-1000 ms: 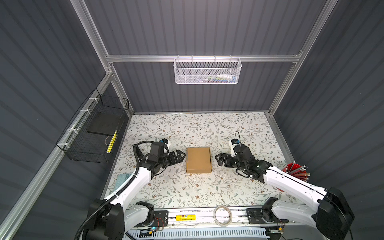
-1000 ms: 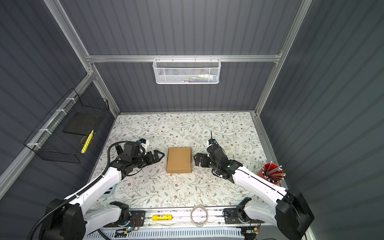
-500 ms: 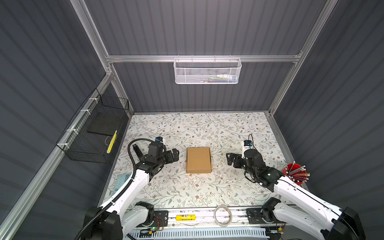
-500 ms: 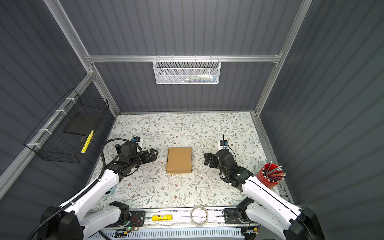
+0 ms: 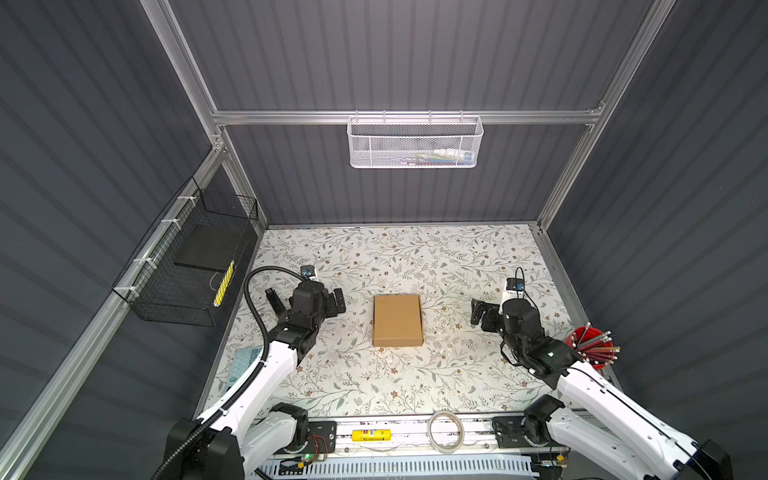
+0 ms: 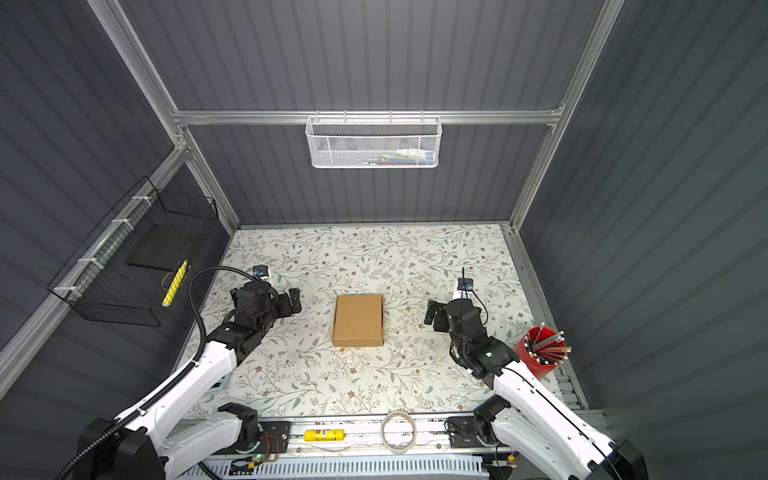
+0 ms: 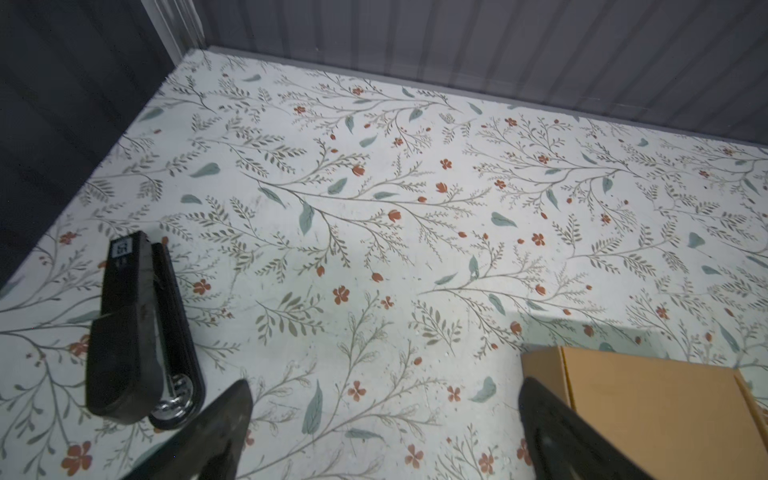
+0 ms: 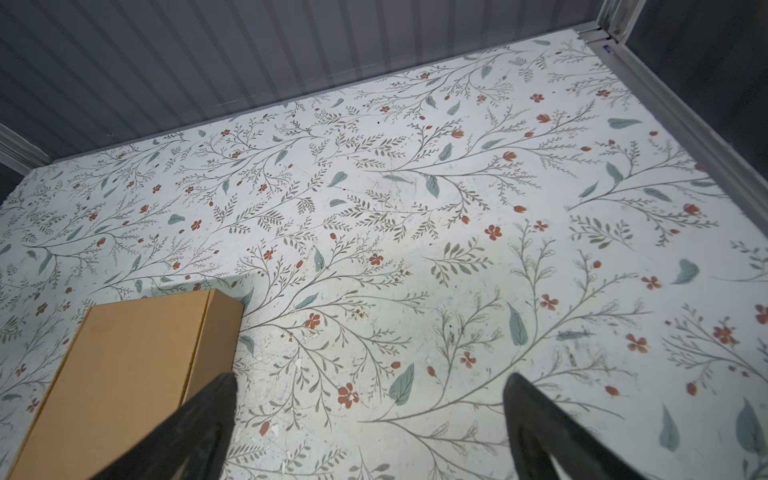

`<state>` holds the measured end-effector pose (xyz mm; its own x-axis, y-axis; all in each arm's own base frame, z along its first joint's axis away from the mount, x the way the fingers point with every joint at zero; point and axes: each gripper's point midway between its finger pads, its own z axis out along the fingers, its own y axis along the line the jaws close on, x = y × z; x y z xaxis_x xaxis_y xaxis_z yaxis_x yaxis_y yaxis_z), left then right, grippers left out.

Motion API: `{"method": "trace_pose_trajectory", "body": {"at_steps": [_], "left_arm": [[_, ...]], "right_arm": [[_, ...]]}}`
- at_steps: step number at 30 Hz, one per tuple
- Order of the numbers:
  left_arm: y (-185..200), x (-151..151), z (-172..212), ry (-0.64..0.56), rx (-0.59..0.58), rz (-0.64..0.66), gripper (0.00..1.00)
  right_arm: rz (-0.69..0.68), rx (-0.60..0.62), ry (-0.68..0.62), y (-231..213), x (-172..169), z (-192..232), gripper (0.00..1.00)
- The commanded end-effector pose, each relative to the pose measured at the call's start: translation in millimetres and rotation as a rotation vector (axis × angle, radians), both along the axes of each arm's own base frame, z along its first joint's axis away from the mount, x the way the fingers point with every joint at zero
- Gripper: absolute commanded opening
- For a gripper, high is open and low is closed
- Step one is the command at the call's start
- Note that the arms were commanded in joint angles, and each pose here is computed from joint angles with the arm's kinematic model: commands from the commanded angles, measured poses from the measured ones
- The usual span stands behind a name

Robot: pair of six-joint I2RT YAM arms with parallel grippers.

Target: Fold the paper box

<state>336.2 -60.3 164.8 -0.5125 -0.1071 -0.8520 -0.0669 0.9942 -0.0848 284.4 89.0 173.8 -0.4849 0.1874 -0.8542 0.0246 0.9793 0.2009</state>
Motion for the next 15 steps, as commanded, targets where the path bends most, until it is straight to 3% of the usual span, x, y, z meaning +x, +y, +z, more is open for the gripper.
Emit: {"method": "trace_pose_trajectory", "body": {"at_steps": [1,4,10,15], "left_arm": [[20,7,-5,-0.058,0.123,0.075,1.0],[32,12,-10,-0.085,0.168,0.143,1.0],[40,28,-19,-0.135,0.279,0.159,1.0],[41,41,-35,-0.191,0.278,0.148,1.0]], "right_arm": [[-0.025,-0.05,-0.021,-10,1,4,0.99],[-0.015,-0.066,-0.041,-11,2,7,0.99],[-0.01,-0.102,-0.085,-15,5,14,0.99],[-0.007,-0.12,-0.115,-17,10,17,0.99]]}}
